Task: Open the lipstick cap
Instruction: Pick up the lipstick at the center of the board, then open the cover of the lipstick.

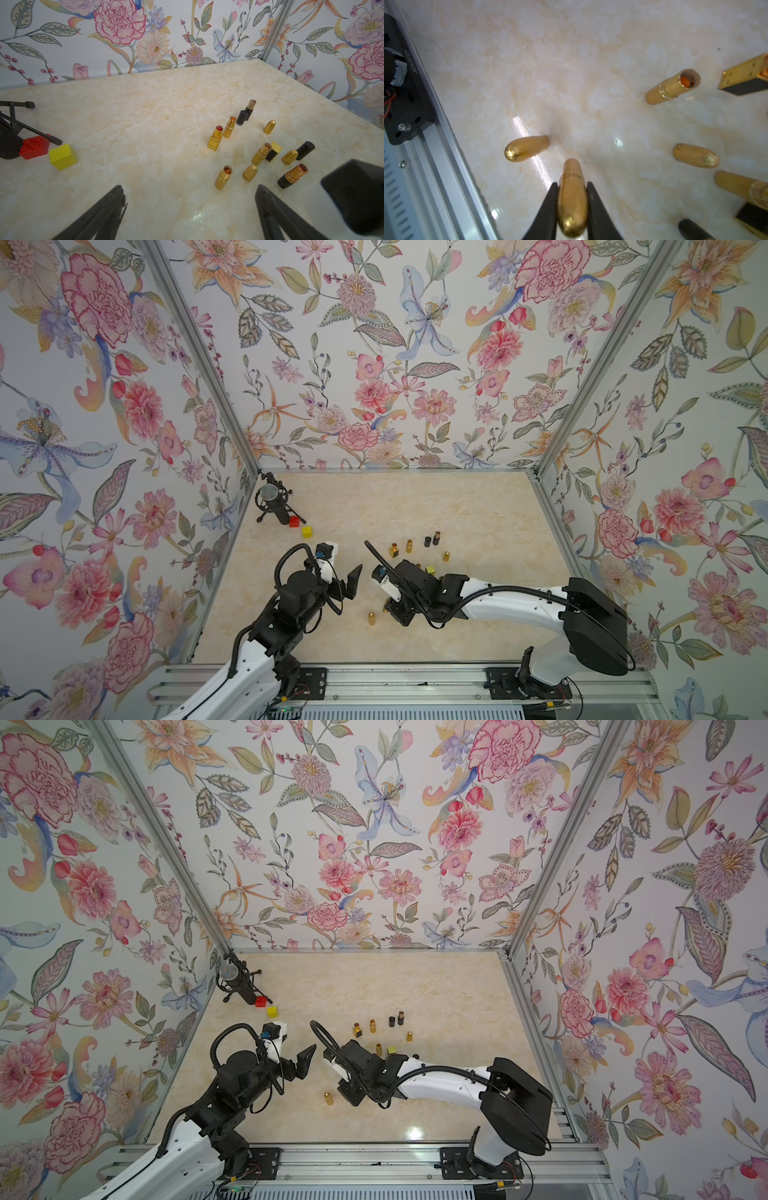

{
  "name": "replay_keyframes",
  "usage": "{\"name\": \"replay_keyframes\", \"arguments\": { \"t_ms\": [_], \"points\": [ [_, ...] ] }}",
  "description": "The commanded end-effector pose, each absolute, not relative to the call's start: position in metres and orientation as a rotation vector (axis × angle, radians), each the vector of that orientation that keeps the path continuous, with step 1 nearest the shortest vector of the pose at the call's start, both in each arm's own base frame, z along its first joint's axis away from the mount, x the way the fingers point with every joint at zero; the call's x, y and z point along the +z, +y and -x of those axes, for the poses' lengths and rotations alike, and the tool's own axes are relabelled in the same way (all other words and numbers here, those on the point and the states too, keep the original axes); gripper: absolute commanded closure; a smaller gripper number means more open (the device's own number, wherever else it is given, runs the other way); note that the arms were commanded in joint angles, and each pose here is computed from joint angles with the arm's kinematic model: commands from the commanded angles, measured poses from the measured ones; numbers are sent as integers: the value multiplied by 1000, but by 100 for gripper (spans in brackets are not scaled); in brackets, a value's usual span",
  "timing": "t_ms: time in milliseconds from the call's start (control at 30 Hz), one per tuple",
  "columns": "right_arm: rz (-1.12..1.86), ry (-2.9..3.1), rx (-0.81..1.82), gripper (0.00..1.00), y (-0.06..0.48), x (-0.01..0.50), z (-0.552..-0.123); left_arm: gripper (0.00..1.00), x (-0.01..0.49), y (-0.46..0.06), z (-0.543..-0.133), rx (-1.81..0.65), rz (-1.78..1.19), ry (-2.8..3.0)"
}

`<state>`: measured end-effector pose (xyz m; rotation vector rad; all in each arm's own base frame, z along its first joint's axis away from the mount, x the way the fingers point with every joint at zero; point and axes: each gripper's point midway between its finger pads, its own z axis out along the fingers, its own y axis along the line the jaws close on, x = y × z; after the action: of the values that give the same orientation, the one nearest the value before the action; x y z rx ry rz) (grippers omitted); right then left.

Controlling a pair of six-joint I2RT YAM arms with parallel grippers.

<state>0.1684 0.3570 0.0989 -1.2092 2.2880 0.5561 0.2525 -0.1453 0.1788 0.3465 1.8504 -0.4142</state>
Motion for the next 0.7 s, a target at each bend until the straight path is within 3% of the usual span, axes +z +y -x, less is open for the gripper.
{"name": "replay_keyframes", "arguments": {
  "t_ms": [0, 433, 667],
  "points": [
    [1104, 2288, 632, 75, 348, 131, -182, 1, 209, -148, -259, -429, -338, 1769],
    [828, 2413, 783, 75, 321, 185, -230, 3, 219, -205, -248, -503, -719, 1495],
    [760, 2458, 864, 75, 323, 199, -242, 17, 194, -245, -238, -572, -929, 1502]
  ]
}}
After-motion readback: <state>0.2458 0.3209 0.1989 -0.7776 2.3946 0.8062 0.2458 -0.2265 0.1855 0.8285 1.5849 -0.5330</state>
